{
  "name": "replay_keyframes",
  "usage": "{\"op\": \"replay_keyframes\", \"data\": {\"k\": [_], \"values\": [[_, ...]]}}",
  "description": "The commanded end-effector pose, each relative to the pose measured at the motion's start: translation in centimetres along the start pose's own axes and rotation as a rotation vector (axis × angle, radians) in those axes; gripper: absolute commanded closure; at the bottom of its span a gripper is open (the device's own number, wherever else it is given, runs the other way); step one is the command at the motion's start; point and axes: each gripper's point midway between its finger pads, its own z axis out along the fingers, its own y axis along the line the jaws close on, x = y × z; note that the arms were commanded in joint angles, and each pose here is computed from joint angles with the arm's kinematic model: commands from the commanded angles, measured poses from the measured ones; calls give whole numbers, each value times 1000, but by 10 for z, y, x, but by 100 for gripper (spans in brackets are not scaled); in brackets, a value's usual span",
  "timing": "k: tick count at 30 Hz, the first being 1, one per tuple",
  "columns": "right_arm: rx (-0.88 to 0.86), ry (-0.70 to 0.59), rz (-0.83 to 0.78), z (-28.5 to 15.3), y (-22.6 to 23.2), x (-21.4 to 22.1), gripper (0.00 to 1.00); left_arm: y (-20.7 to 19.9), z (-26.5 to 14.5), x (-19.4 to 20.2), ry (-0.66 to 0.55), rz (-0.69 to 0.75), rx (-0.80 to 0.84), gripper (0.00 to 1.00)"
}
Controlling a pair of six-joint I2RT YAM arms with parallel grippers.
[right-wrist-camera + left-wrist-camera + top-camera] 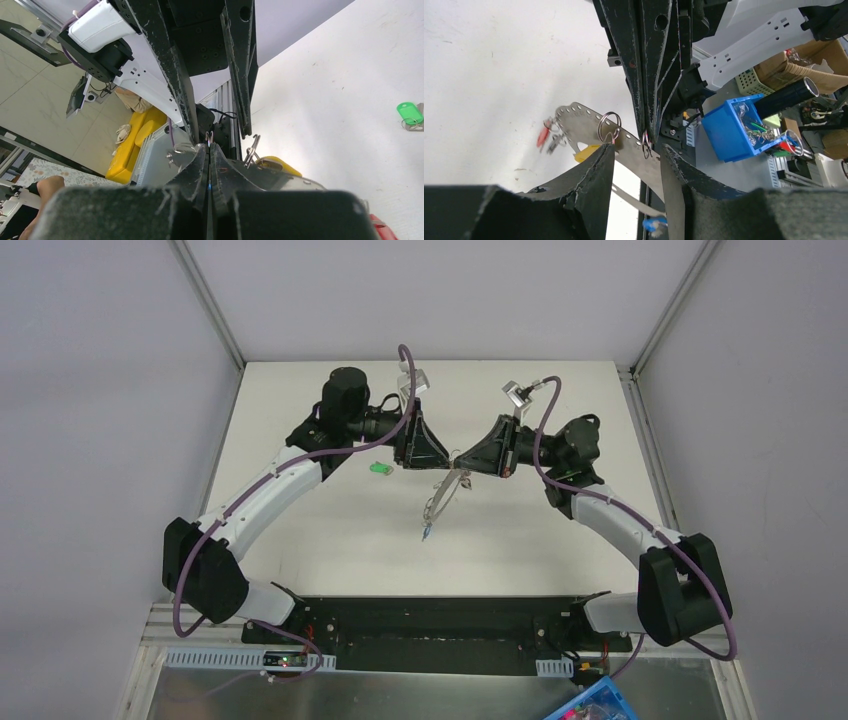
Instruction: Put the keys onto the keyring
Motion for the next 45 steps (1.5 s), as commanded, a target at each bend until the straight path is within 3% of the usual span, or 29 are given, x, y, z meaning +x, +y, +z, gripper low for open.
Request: {"op": "replay_keyframes", "data": {"k": [1,8,26,31,38,45], "values": [[-30,-48,-71,0,11,-13,100,-8,1,-20,-68,50,29,63],[-17,-61,-73,-2,7,-14,100,-9,5,-17,-58,17,52,78],[-4,-74,-83,-6,5,-18,100,-10,12,-6,-24,-12,60,73],[-2,-75,-85,-7,5,-17,100,-9,14,-7,-19,-18,61,80],[1,-72,-98,-8,3,-15,100,-9,14,-6,-6,-20,59,100],[-2,-15,-181,-11,0,-3,98,-11,7,5,73,-11,6,100]]}}
